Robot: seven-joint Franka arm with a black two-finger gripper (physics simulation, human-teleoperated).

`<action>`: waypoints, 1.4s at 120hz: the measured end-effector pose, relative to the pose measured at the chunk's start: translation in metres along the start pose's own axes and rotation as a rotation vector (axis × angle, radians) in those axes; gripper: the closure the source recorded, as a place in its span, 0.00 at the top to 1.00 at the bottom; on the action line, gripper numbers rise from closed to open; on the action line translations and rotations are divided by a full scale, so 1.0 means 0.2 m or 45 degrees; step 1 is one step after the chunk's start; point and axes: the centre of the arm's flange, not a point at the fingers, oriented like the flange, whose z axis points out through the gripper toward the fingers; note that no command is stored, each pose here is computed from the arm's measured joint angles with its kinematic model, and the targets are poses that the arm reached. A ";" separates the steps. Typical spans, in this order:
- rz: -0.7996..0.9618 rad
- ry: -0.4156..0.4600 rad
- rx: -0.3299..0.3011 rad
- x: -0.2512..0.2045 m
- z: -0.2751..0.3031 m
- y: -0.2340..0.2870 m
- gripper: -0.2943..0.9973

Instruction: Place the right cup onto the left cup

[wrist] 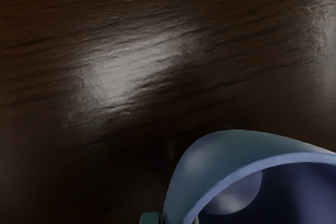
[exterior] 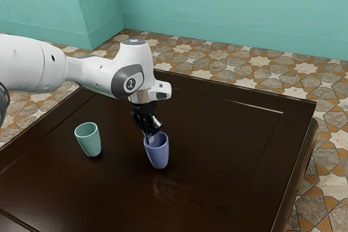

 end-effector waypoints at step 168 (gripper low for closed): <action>-0.394 -0.005 0.111 -0.72 -0.70 -1.07 0.16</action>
